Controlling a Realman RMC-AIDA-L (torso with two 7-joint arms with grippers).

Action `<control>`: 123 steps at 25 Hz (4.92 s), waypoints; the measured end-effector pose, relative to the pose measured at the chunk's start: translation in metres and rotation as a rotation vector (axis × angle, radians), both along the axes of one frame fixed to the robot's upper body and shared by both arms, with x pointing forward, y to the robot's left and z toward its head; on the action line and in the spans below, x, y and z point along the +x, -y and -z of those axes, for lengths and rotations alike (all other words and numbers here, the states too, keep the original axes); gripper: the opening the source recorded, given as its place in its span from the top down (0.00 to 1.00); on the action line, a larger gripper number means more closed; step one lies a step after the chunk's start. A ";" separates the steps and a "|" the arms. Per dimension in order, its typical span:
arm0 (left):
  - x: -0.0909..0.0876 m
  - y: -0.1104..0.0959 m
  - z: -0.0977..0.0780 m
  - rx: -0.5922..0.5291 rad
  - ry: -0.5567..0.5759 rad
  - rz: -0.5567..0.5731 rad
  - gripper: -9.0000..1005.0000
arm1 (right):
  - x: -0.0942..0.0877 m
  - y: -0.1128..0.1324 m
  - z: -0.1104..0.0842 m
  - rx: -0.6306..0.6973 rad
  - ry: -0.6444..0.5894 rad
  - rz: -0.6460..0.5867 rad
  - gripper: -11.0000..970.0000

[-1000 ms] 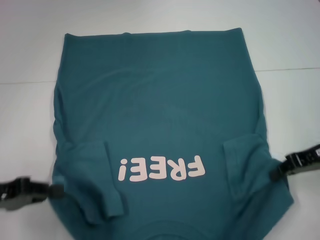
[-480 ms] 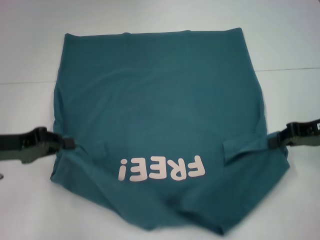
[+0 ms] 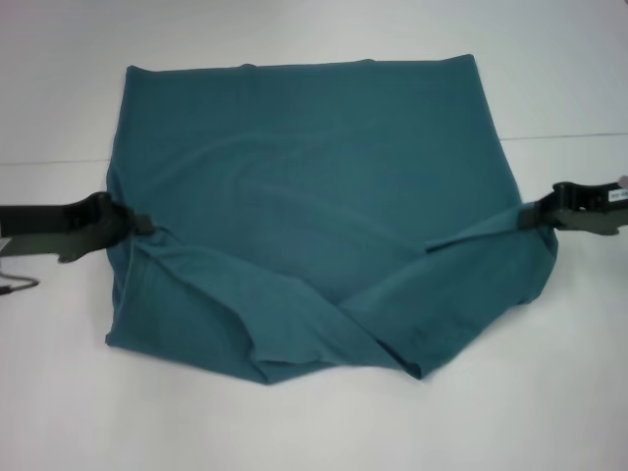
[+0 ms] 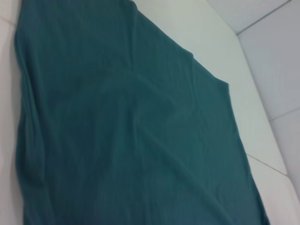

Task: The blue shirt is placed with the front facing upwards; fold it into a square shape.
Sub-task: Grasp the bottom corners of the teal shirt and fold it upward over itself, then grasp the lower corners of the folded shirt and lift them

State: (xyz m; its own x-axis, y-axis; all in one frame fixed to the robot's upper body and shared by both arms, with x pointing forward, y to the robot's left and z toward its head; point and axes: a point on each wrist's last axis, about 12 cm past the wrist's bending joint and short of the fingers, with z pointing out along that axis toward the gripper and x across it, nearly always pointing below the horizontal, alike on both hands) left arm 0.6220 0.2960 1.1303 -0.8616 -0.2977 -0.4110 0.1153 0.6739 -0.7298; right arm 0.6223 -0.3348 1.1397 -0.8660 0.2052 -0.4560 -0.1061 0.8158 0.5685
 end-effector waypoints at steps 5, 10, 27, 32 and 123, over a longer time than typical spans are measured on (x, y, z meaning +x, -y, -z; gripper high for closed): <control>0.016 0.011 0.001 0.042 0.032 -0.040 0.96 | 0.009 -0.006 0.004 -0.014 0.036 0.049 0.88; 0.028 0.015 -0.005 0.069 0.072 -0.081 0.97 | 0.016 -0.006 0.008 -0.020 0.063 0.109 0.87; 0.054 0.036 -0.009 0.317 0.280 -0.067 0.96 | 0.045 -0.032 0.012 -0.212 0.177 0.106 0.86; 0.060 0.036 -0.012 0.347 0.325 -0.088 0.96 | 0.052 -0.030 0.007 -0.257 0.230 0.136 0.85; 0.068 0.053 -0.014 0.462 0.437 -0.197 0.46 | 0.071 -0.047 -0.008 -0.336 0.370 0.095 0.29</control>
